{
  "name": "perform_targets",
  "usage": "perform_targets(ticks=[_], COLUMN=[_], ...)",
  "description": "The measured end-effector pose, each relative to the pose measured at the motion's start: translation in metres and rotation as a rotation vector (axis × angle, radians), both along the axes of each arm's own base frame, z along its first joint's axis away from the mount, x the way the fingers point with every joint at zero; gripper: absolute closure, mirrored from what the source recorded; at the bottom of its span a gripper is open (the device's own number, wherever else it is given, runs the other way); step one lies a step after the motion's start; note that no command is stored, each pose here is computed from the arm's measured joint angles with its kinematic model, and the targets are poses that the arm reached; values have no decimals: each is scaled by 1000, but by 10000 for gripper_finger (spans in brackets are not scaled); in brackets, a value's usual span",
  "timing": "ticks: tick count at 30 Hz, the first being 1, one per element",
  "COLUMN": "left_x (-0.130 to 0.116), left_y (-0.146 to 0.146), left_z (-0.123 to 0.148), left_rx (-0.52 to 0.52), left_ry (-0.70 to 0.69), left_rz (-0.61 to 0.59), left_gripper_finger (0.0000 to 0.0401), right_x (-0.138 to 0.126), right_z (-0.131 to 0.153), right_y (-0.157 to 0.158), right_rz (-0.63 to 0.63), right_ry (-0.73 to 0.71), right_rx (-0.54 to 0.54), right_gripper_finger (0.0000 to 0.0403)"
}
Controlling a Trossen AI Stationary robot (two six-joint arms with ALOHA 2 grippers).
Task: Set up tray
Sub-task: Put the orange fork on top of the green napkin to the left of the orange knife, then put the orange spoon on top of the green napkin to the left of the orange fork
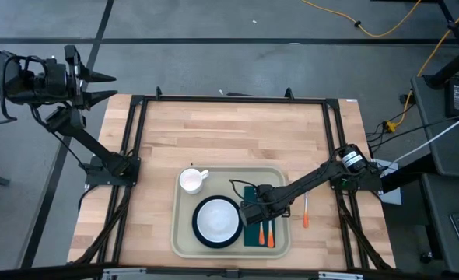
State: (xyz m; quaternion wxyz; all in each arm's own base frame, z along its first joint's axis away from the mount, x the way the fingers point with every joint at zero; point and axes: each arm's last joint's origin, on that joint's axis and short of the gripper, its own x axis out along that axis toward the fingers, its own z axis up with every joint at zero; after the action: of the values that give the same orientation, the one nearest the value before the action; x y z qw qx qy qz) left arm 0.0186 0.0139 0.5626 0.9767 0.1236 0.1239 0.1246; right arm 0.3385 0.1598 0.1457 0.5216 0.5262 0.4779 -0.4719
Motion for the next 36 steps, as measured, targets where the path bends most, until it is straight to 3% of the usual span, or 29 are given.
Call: perform_targets(ticks=[15, 22, 26, 29, 36], left_x=[0, 0, 0, 0, 0], left_y=[0, 0, -1, -1, -1], left_z=[0, 0, 0, 0, 0], left_rx=[-1, -3, -8, -15, -15], left_ry=[0, 2, 5, 3, 1], left_rz=[-1, -9, -24, -24, -17], left_gripper_finger=[260, 260, 260, 260, 260], right_x=[5, 0, -11, -22, -68], right_z=[11, 35, 54, 66, 66], right_y=[2, 0, -2, 0, -6], right_rz=[2, 15, 14, 27, -20], right_ry=[-8, 118, 240, 252, 290], right_rx=[6, -54, -115, -124, -154], right_gripper_finger=[312, 297, 283, 262, 192])
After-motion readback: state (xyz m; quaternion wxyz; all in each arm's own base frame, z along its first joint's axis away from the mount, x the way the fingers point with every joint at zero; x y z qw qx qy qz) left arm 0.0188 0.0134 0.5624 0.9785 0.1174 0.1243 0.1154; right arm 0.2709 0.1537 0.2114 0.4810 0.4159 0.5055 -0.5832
